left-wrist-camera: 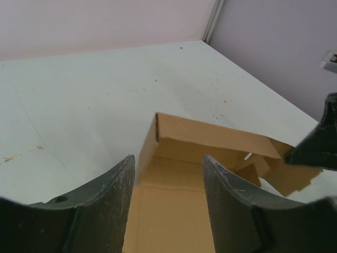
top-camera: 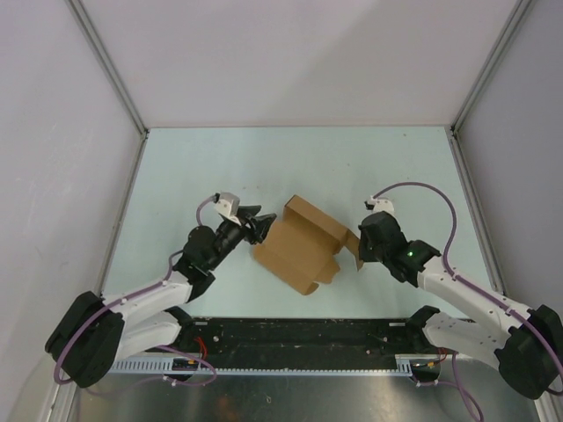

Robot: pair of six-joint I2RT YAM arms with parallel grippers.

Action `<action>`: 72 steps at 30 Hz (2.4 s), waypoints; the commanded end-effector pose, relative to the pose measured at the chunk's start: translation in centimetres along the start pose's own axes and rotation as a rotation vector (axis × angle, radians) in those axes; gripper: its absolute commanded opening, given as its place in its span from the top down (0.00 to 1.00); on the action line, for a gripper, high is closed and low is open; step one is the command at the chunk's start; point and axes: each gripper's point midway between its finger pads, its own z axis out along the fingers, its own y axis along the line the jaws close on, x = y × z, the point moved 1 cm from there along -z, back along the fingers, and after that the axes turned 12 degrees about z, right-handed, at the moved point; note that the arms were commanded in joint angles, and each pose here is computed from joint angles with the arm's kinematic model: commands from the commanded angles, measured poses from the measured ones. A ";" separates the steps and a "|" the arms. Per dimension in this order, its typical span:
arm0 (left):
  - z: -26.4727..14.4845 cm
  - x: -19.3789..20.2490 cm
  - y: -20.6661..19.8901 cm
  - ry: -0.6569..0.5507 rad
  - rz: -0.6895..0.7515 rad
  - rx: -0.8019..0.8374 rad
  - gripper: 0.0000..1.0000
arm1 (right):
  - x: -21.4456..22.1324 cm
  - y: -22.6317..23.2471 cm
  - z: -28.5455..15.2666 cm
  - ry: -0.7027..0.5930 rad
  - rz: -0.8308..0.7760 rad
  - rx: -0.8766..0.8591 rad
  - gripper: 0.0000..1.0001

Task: Fold the paper box

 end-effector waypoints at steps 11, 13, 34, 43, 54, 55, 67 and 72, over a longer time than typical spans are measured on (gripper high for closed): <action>-3.8 0.6 -2.4 -0.021 0.014 0.145 0.46 | -6.8 4.9 2.8 -0.101 -0.484 -0.178 0.91; -4.1 0.8 -2.5 -0.016 0.012 0.151 0.46 | -7.5 5.8 3.2 -0.082 -0.515 -0.214 0.90; -3.5 5.5 -7.8 0.127 0.152 0.247 0.47 | -8.7 5.4 5.8 0.015 -0.850 -0.395 0.87; -1.3 7.1 -6.8 0.161 0.158 0.133 0.46 | -9.0 6.4 6.9 -0.014 -0.876 -0.463 0.82; 1.6 9.9 -5.8 0.238 0.183 0.040 0.48 | -9.6 7.1 6.4 -0.022 -0.704 -0.476 0.54; 1.5 10.5 -5.8 0.253 0.180 0.043 0.48 | -9.8 7.2 6.1 -0.029 -0.687 -0.473 0.53; 0.9 12.4 -7.0 0.291 0.116 0.092 0.49 | -11.2 5.8 3.5 -0.048 -0.266 -0.296 0.39; 2.5 11.4 -8.9 0.260 0.062 0.145 0.50 | -10.9 4.2 2.7 -0.052 -0.079 -0.171 0.43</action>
